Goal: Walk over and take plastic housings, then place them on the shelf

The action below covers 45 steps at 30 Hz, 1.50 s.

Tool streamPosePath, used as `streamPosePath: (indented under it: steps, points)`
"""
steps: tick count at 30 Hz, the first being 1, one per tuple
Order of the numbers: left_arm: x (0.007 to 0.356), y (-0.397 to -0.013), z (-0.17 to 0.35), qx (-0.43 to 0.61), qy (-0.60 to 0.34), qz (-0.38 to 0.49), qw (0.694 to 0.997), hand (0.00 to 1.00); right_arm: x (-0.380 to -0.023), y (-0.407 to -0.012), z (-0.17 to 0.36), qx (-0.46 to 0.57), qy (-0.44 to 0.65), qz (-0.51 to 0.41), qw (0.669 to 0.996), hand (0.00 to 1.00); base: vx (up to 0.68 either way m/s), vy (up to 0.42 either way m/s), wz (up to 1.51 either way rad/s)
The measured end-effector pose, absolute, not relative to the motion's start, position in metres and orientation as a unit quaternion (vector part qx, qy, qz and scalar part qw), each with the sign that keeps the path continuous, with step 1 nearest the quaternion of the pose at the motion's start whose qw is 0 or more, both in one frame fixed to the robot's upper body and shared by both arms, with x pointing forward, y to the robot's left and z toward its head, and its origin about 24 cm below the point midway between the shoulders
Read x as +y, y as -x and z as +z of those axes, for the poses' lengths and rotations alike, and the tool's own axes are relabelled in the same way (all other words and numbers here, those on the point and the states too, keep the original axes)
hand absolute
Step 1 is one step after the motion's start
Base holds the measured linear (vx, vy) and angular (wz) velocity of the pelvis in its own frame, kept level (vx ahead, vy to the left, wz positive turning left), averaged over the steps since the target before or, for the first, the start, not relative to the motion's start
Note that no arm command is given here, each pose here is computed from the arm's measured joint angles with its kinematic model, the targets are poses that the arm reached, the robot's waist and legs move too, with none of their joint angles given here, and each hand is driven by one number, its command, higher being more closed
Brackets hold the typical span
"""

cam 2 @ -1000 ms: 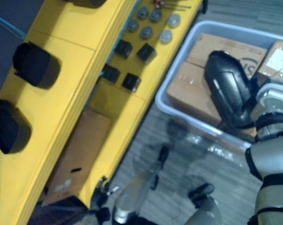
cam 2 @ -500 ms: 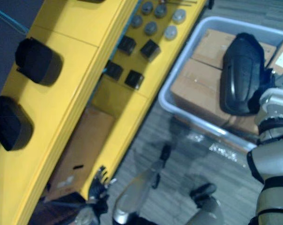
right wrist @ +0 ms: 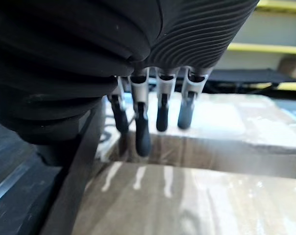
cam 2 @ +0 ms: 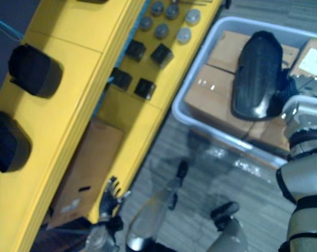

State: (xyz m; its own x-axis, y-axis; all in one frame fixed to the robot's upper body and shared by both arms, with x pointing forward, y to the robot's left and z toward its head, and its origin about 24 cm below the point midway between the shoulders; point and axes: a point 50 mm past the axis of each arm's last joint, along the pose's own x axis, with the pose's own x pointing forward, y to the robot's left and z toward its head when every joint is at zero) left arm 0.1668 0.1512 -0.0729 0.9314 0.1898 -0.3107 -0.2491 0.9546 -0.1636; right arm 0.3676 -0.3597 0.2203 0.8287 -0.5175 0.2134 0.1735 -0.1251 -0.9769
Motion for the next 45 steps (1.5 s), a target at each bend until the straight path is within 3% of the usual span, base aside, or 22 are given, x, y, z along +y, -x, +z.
streamPosePath:
  steps: [7, 14, 17, 24, 33, 45]
  points:
    - [0.152, -0.165, -0.076, 0.153, 0.098, 0.114, 0.977, 0.00, -0.364, -0.364, 0.226, 0.110, 0.658, -0.325, 0.670, 0.00, -0.03, -0.017, -0.03]
    - [0.152, -0.164, -0.076, 0.154, 0.100, 0.115, 0.976, 0.00, -0.363, -0.363, 0.246, 0.035, 0.533, -0.404, 0.743, 0.00, -0.03, -0.015, -0.03]
    - [0.151, -0.164, -0.077, 0.160, 0.113, 0.123, 0.973, 0.00, -0.356, -0.366, 0.250, 0.000, 0.477, -0.401, 0.782, 0.00, -0.04, -0.010, -0.13]
    - [0.140, -0.163, -0.078, 0.167, 0.119, 0.112, 0.972, 0.00, -0.344, -0.373, 0.228, -0.008, 0.411, -0.377, 0.830, 0.00, -0.04, -0.016, -0.02]
    - [0.138, -0.171, -0.079, 0.166, 0.118, 0.109, 0.973, 0.00, -0.336, -0.378, 0.213, 0.008, 0.394, -0.336, 0.856, 0.00, -0.02, -0.002, 0.03]
    - [0.131, -0.179, -0.077, 0.171, 0.122, 0.099, 0.973, 0.00, -0.340, -0.377, 0.209, 0.042, 0.388, -0.316, 0.865, 0.00, -0.03, -0.010, 0.04]
